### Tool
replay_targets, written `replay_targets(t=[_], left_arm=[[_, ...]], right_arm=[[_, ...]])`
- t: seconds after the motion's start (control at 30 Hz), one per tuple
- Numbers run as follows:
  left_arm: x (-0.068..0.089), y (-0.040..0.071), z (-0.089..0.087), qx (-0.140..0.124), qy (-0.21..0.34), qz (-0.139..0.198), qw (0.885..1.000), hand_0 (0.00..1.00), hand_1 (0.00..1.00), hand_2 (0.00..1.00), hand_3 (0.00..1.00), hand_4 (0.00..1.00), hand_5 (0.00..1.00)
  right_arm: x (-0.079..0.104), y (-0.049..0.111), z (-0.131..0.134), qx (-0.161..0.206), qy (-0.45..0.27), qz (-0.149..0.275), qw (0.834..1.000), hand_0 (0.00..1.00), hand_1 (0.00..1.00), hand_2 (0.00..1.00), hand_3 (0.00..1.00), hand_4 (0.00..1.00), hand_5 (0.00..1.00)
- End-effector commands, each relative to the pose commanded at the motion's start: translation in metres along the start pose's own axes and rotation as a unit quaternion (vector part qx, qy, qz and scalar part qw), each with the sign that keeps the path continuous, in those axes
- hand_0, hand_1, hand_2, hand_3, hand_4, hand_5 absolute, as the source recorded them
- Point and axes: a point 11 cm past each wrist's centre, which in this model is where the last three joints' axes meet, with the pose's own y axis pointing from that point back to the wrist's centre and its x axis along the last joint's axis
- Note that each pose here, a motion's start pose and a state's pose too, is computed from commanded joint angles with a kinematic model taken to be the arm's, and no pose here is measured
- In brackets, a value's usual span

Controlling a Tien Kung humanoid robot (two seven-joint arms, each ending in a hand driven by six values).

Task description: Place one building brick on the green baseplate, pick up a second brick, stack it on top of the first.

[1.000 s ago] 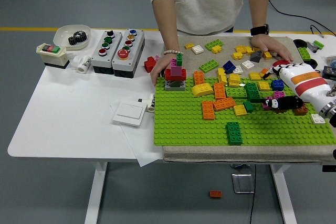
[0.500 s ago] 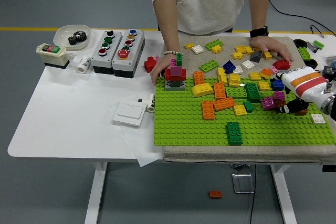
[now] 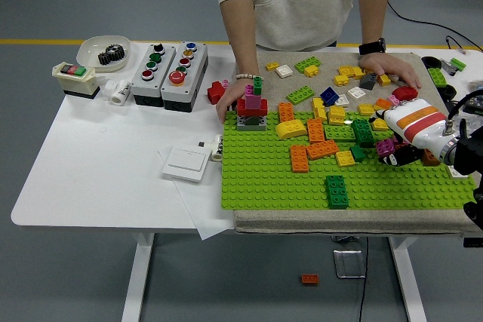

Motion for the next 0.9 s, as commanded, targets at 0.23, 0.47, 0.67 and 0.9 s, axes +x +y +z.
replay_targets(t=[0.23,0.47,0.67,0.9], left_arm=[[0.0,0.0,0.001,-0.001,-0.002,0.0,1.0,0.813,0.815,0.813,0.627,0.721,0.679],[0.0,0.001,0.002,-0.001,-0.002,0.0,1.0,0.813,0.815,0.813,0.627,0.721,0.679],[0.001,0.001,0.004,-0.003,-0.003,0.0,1.0,0.814,0.815,0.812,0.627,0.722,0.679],[0.001,0.001,0.005,-0.004,-0.003,0.0,1.0,0.815,0.815,0.814,0.628,0.721,0.679]], right_arm=[[-0.007,-0.005,0.0,-0.006,-0.003,-0.009,1.0,0.234,0.197,0.238,0.625,0.86,0.361],[-0.013,-0.007,0.002,-0.01,-0.003,-0.019,1.0,0.228,0.186,0.231,0.597,0.836,0.362],[-0.016,-0.008,0.004,-0.011,-0.003,-0.025,1.0,0.229,0.183,0.23,0.589,0.824,0.363],[-0.017,-0.009,0.006,-0.012,-0.002,-0.029,1.0,0.23,0.184,0.233,0.576,0.79,0.379]])
